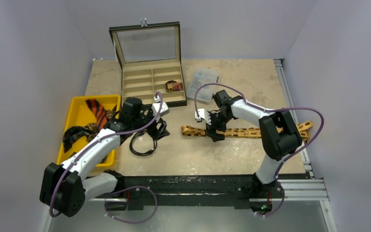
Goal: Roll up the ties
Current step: Flatten out the tie at the center of the board, then roll the tie at the center of the board.
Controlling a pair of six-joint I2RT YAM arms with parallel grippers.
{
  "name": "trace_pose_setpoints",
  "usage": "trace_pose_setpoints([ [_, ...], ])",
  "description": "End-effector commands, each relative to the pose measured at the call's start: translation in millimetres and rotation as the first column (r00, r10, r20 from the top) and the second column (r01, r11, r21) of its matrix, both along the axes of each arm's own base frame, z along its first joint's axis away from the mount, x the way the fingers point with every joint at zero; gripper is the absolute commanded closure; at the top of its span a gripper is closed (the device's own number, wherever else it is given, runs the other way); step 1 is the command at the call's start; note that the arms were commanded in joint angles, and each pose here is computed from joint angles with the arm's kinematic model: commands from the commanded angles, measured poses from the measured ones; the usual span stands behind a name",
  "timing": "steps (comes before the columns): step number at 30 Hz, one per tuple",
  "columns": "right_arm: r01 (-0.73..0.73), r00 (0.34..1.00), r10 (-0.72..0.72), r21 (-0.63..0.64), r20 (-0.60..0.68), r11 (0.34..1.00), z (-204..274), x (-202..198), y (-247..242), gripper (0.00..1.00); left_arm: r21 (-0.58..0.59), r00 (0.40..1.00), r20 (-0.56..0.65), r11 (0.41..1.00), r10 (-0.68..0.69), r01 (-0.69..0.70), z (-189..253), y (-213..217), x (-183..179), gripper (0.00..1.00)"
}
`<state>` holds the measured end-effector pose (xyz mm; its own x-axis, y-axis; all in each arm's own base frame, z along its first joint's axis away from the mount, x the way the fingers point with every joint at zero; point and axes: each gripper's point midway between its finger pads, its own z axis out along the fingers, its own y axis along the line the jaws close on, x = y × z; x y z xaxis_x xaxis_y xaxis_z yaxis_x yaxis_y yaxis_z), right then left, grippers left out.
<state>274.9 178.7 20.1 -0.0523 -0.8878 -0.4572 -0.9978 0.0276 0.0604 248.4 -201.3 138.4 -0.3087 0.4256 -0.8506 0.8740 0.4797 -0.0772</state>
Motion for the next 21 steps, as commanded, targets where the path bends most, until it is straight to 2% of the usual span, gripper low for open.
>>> trace_pose_setpoints([
  [1, 0.033, 0.999, -0.036, 0.08, 0.03, 0.996, 35, -4, 10, 0.18, -0.062, 0.994, 0.074, 0.994, -0.083, 0.088, 19, -9, -6, 0.31],
  [6, 0.175, 0.981, -0.19, 0.219, 0.047, 0.96, 88, 6, 25, 0.18, -0.123, 0.997, 0.022, 0.99, -0.07, 0.072, 26, -18, -5, 0.31],
  [10, 0.364, 0.921, -0.389, 0.352, 0.001, 0.862, 124, 21, 20, 0.27, -0.124, 0.992, 0.029, 0.985, -0.119, 0.122, 25, -27, -3, 0.33],
  [13, 0.543, 0.831, -0.536, 0.422, -0.148, 0.726, 139, 35, 16, 0.43, -0.066, 0.968, 0.106, 0.969, -0.229, 0.237, 18, -32, -5, 0.33],
  [15, 0.614, 0.787, -0.564, 0.41, -0.252, 0.674, 139, 33, 21, 0.6, -0.029, 0.953, 0.142, 0.961, -0.268, 0.275, 13, -36, -1, 0.33],
  [16, 0.634, 0.773, -0.561, 0.408, -0.297, 0.657, 138, 31, 25, 0.65, -0.026, 0.951, 0.139, 0.959, -0.275, 0.281, 10, -38, 1, 0.33],
  [21, 0.774, 0.632, -0.578, 0.381, -0.515, 0.507, 128, 22, 43, 0.73, -0.038, 0.953, 0.143, 0.96, -0.269, 0.277, 8, -53, 18, 0.35],
])
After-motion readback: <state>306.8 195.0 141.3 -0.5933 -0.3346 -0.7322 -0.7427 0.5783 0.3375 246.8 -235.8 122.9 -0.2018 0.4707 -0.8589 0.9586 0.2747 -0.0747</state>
